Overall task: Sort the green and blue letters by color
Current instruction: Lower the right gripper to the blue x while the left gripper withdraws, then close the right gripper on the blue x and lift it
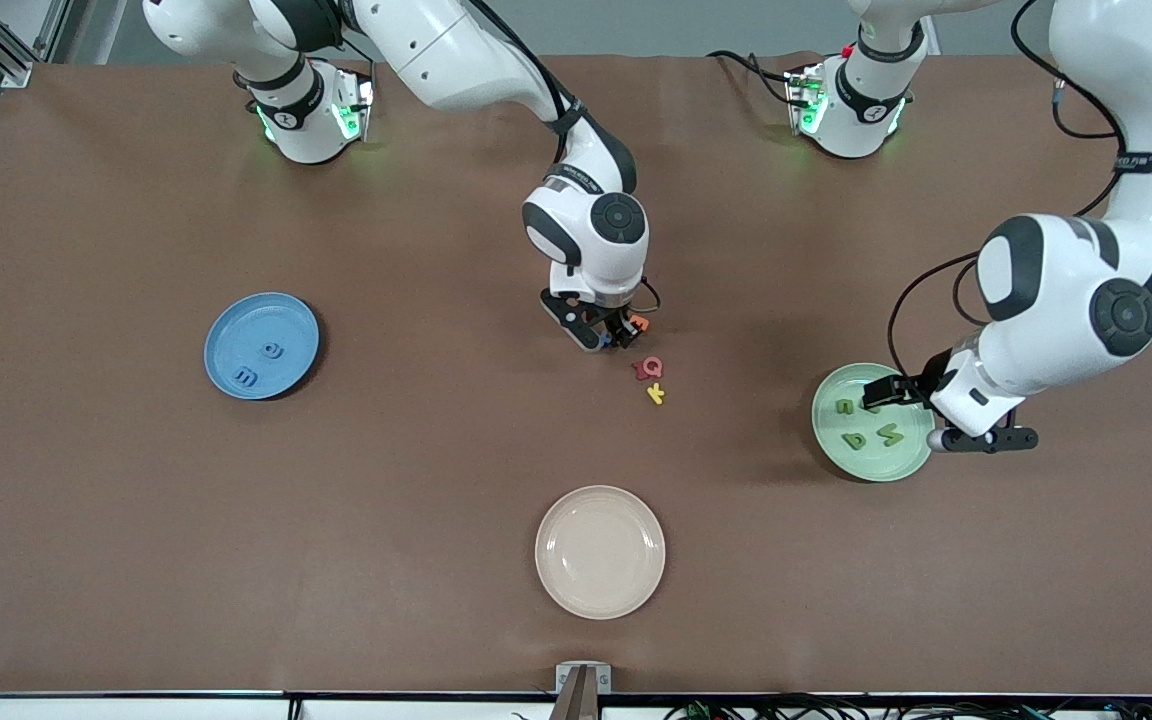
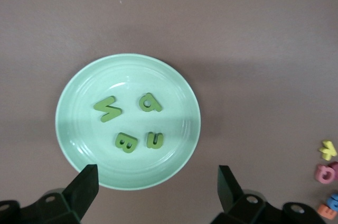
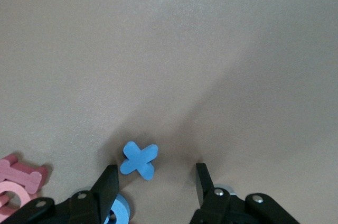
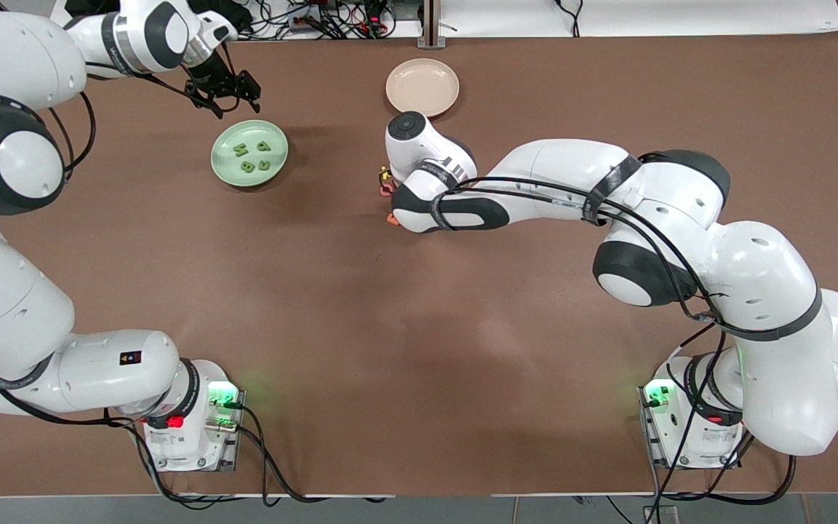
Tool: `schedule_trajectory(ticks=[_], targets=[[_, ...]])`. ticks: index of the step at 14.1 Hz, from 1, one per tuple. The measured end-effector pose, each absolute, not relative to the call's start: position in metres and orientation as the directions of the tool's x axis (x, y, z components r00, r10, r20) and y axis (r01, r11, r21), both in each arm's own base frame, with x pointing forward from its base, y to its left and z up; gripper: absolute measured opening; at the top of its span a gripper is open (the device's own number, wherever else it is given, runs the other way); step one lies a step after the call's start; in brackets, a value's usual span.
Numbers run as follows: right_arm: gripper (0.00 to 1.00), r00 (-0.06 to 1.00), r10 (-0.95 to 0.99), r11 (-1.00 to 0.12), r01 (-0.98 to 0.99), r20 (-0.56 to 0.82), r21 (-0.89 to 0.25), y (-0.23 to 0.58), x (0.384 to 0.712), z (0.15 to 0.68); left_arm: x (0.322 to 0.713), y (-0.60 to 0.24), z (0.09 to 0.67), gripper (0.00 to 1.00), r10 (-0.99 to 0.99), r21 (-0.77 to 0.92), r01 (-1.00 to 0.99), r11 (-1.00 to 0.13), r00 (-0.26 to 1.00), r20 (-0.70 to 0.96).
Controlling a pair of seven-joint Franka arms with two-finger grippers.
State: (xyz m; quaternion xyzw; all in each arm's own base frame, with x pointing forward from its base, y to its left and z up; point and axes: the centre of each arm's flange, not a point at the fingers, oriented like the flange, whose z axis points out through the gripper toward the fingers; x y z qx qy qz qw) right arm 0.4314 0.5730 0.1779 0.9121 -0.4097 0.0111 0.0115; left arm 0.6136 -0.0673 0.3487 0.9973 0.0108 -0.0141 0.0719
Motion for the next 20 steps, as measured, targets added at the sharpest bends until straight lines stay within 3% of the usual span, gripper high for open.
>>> schedule_trajectory(ticks=[8, 14, 17, 19, 20], targets=[[0.61, 0.684, -0.729, -0.684, -0.73, 0.034, 0.01, 0.568, 0.439, 0.178, 0.588, -0.043, 0.469, 1.0, 0.04, 0.109, 0.036, -0.993, 0.999, 0.027], [0.61, 0.685, -0.727, -0.686, -0.728, 0.035, 0.011, 0.561, 0.447, 0.178, 0.578, -0.051, 0.489, 1.0, 0.024, 0.103, 0.021, -0.994, 0.999, 0.03], [0.56, 0.685, -0.727, -0.686, -0.728, 0.035, 0.009, 0.561, 0.448, 0.179, 0.574, -0.058, 0.494, 1.0, 0.011, 0.101, 0.008, -0.995, 1.0, 0.026], [0.44, 0.686, -0.727, -0.686, -0.728, 0.035, 0.012, 0.562, 0.447, 0.18, 0.569, -0.064, 0.502, 1.0, 0.0, 0.097, -0.003, -0.995, 1.0, 0.027], [0.44, 0.686, -0.727, -0.686, -0.728, 0.035, 0.011, 0.562, 0.448, 0.18, 0.567, -0.064, 0.505, 1.0, 0.0, 0.095, -0.003, -0.995, 1.0, 0.027]])
